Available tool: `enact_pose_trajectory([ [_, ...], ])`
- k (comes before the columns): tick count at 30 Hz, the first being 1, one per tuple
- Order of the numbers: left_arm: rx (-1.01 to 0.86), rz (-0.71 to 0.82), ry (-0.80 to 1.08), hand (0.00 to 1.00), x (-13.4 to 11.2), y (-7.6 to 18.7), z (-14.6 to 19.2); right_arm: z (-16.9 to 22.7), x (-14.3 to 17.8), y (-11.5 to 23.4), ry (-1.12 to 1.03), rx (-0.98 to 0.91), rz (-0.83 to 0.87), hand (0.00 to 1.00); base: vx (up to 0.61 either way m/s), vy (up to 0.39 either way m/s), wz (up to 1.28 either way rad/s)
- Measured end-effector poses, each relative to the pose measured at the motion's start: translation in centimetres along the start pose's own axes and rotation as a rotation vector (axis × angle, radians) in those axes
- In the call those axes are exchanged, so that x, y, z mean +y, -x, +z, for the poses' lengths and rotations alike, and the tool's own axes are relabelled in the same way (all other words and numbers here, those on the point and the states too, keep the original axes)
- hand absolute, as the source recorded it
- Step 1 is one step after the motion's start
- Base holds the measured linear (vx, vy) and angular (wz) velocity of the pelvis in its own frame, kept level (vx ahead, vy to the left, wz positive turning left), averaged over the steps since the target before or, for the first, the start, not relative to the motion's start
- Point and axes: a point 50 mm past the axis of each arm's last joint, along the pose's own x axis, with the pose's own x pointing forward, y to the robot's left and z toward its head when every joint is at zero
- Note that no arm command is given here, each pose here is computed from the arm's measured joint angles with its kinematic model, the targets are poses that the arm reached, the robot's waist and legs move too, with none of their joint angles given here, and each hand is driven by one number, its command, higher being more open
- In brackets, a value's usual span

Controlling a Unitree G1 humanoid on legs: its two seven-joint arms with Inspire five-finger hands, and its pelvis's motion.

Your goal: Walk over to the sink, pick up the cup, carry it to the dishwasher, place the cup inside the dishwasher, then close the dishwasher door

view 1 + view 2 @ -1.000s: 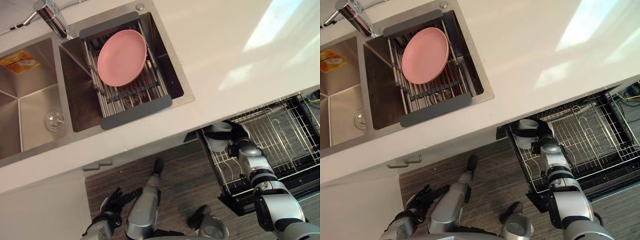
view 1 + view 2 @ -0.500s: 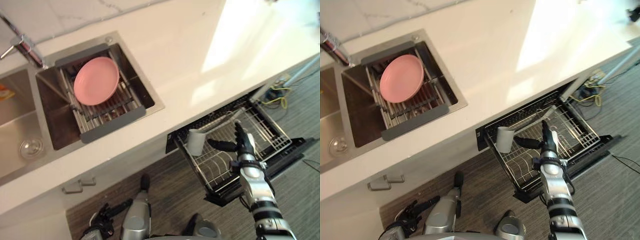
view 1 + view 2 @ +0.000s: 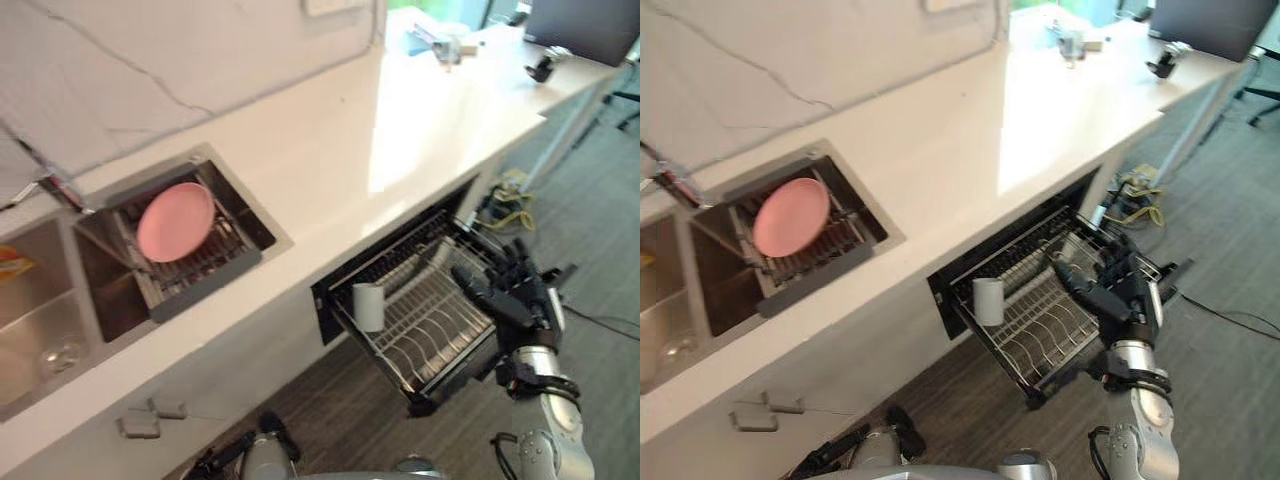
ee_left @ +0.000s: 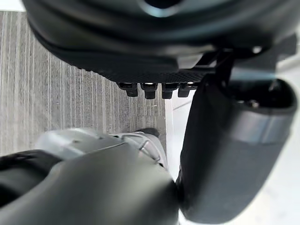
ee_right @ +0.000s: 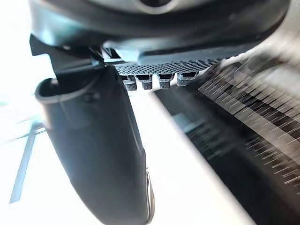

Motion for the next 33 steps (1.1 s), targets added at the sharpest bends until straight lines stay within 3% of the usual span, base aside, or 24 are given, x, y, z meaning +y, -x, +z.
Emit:
enact_pose_trajectory([
  [5, 0.048, -0.071, -0.096, 1.0, -1.4, -0.4, -0.1, 4.3, 2.1, -0.8, -0.071, -0.27, 0.12, 1.0, 0.04, 0.096, 0.24],
  [9, 0.041, -0.116, -0.237, 1.0, -2.8, -0.6, 0.8, 5.5, 2.6, -0.9, -0.122, -0.347, 0.111, 1.0, 0.06, 0.074, 0.29],
  [18, 0.019, -0.153, -0.575, 1.0, -6.0, -1.1, 3.2, 4.3, 4.8, -1.4, -0.203, -0.283, 0.213, 1.0, 0.05, 0.085, 0.8],
  [20, 0.053, -0.133, -0.65, 1.0, -5.3, -1.2, 3.4, 4.2, 4.7, -1.3, -0.23, -0.284, 0.211, 1.0, 0.17, -0.033, 1.61],
  [22, 0.03, -0.122, -0.667, 1.0, -5.0, -1.3, 4.6, 4.2, 4.1, -1.9, -0.245, -0.288, 0.201, 1.0, 0.14, -0.072, 1.16],
  [33, 0.039, -0.183, -0.682, 1.0, -5.5, -1.1, 3.2, 3.1, 5.0, -3.1, -0.299, -0.241, 0.184, 1.0, 0.14, 0.004, 0.0],
])
